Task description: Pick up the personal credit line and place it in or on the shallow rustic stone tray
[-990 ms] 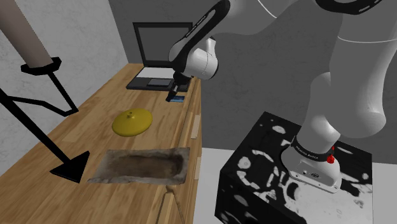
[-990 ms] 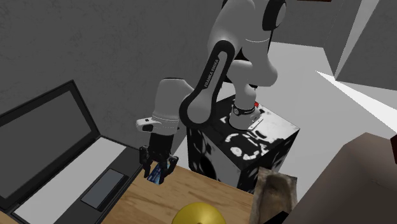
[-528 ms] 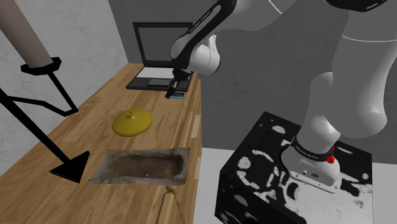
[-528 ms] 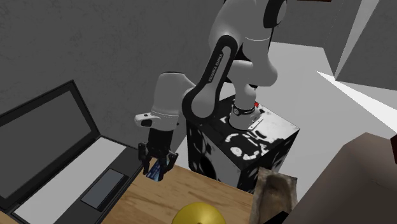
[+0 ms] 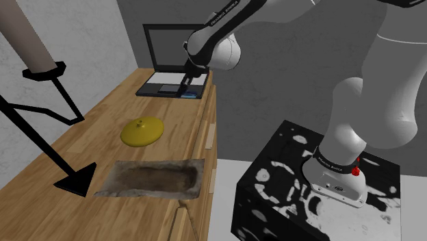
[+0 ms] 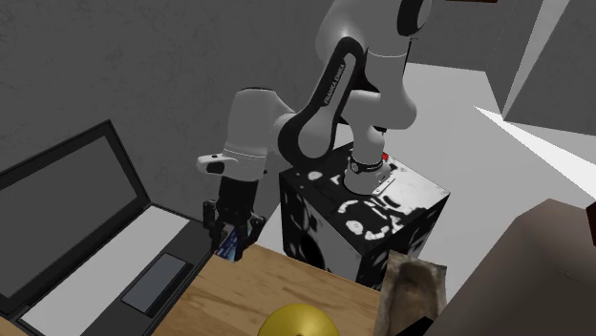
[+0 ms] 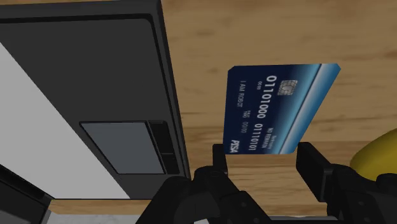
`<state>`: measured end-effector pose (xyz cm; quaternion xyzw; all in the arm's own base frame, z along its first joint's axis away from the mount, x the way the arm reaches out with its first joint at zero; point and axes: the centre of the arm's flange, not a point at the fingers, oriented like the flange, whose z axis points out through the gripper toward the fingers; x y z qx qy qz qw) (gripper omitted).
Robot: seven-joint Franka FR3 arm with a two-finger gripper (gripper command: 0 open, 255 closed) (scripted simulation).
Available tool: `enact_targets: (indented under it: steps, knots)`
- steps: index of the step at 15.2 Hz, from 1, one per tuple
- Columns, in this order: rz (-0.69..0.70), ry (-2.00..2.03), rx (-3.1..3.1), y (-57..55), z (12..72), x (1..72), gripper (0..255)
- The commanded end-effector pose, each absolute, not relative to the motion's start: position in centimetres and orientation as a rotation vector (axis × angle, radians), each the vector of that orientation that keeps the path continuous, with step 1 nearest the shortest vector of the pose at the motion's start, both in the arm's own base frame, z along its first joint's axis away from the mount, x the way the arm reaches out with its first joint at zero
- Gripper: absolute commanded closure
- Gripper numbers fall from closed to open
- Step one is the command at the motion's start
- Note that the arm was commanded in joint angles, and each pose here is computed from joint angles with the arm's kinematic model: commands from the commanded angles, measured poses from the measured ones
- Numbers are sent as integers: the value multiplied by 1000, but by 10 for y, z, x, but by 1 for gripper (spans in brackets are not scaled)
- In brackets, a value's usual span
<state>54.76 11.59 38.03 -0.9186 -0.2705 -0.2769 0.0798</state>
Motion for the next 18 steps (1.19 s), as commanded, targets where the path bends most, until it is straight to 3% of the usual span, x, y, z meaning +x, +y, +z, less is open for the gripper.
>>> enact_targets:
  steps: [1, 10, 18]
  knots:
    - [-828, -809, -2749, 115, 391, 547, 255]
    - [-828, -809, -2749, 115, 438, 547, 255]
    - [-828, -809, -2749, 206, 443, 494, 255]
